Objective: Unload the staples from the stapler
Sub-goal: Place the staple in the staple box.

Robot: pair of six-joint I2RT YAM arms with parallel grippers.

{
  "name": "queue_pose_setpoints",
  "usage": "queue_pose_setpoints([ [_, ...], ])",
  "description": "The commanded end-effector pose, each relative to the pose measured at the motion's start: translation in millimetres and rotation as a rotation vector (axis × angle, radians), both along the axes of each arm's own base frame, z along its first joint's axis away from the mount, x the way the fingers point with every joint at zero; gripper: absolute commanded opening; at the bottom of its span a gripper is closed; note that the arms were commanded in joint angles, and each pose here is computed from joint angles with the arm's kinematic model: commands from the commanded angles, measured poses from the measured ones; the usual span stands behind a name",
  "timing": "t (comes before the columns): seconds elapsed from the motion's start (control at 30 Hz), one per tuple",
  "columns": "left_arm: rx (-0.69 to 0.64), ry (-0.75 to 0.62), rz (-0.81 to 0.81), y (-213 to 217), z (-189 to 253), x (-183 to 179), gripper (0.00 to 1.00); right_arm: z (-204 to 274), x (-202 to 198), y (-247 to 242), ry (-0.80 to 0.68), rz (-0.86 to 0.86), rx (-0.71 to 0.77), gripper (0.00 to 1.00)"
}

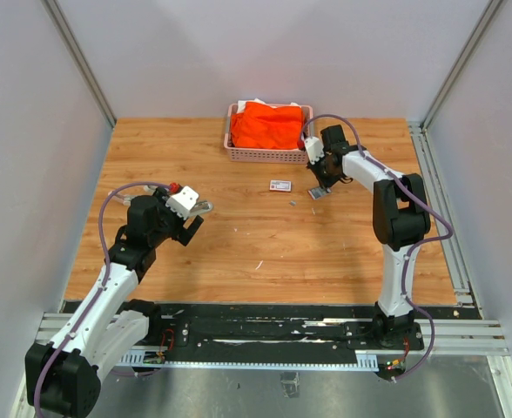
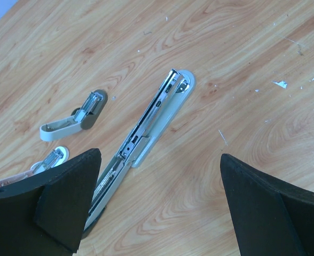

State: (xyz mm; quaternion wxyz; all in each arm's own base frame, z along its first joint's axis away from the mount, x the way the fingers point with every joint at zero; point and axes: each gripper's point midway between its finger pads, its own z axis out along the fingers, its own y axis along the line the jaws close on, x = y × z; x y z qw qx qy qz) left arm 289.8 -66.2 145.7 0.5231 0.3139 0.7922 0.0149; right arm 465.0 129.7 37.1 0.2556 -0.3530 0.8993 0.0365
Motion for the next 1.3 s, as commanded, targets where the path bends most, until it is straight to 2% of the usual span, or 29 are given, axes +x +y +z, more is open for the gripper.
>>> queue_pose_setpoints([
  [0.0,0.004,-0.022,-0.002,0.0,1.7,2.4,0.98,-4.4,0.3,3.4,0.0,0.009,-0.017,0.01],
  [1.27,0.005,-0.018,-0.002,0.0,0.1,2.4,0.98,-9.6,0.1,4.3,0.02,-0.028,-0.013,0.01],
])
